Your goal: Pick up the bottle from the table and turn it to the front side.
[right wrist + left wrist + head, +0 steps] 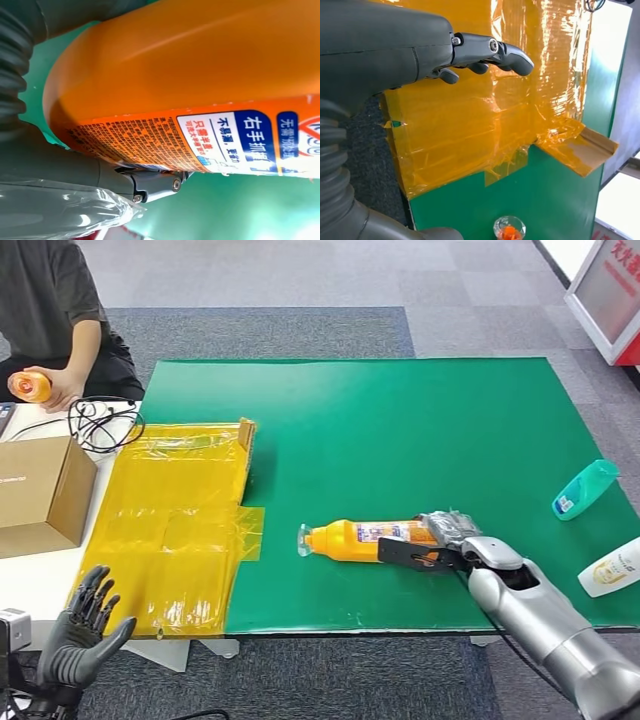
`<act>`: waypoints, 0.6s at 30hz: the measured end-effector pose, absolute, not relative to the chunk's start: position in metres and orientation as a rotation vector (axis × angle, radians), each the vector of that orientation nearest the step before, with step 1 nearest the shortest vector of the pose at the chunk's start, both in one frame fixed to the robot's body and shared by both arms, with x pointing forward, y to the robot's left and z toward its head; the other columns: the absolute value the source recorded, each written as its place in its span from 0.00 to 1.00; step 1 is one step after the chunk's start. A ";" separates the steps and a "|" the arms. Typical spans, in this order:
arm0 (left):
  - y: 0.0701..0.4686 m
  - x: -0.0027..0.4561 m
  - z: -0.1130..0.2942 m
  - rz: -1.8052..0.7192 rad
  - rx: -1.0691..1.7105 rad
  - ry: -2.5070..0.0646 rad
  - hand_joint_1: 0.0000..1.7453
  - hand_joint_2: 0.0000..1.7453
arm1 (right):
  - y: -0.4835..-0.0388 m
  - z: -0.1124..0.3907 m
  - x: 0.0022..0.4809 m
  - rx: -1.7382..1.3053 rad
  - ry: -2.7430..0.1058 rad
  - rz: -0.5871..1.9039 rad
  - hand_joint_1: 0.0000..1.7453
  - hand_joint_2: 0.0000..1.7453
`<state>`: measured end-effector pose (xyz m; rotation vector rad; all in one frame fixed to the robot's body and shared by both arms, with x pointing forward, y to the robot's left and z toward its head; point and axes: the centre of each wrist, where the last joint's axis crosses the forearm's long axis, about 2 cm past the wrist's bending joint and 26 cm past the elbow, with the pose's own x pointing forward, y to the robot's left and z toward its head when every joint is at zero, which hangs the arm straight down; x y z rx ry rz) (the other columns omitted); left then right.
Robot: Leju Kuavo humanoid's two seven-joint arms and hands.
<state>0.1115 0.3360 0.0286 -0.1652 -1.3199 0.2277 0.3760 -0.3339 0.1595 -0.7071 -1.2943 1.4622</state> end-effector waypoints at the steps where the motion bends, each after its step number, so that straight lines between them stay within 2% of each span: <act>1: 0.336 0.111 0.030 0.235 -0.159 -1.321 0.00 1.00 | -0.327 0.161 0.371 -0.724 -1.335 1.446 1.00 1.00; 11: 0.334 0.113 0.045 0.262 -0.142 -1.364 0.00 1.00 | -0.287 0.185 0.334 -0.733 -1.642 1.218 1.00 1.00; 18: 0.322 0.129 0.056 0.181 -0.181 -1.399 0.00 1.00 | -0.253 0.198 0.307 -0.537 -1.807 0.886 1.00 1.00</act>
